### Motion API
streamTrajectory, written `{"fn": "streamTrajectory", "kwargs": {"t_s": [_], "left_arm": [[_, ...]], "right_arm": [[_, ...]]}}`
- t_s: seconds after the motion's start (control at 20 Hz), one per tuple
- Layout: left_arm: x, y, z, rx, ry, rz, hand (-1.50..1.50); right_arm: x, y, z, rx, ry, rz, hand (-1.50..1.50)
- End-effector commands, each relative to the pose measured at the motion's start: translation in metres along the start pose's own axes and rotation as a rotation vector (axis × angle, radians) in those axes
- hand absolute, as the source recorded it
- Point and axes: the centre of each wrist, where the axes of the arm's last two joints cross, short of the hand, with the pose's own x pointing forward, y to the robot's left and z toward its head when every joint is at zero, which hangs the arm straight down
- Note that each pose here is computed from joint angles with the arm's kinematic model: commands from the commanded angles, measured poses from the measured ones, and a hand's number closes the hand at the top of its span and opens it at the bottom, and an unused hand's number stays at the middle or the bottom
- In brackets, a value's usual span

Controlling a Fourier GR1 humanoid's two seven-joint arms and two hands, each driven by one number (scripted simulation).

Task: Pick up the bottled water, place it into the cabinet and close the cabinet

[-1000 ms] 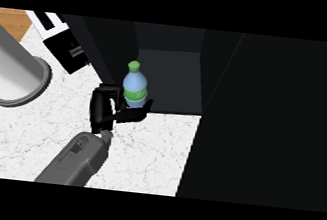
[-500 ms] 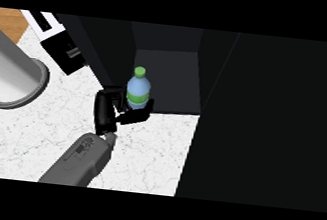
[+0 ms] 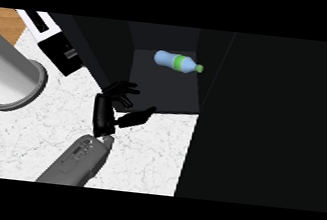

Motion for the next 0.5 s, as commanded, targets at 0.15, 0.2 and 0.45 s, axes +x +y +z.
{"fn": "streamTrajectory", "kwargs": {"t_s": [0.15,0.2,0.45], "left_arm": [[0.061,-0.034,-0.06,-0.078,0.001,0.143,-1.5],[0.064,-0.033,-0.062,-0.072,-0.016,0.145,-1.5],[0.068,-0.029,-0.069,-0.109,-0.058,0.108,-1.5]], "right_arm": [[0.004,0.001,0.003,0.011,0.006,-0.032,-1.5],[0.006,0.002,0.003,0.026,-0.003,-0.024,-1.5],[0.005,-0.001,0.004,0.017,-0.014,-0.026,-1.5]]}}
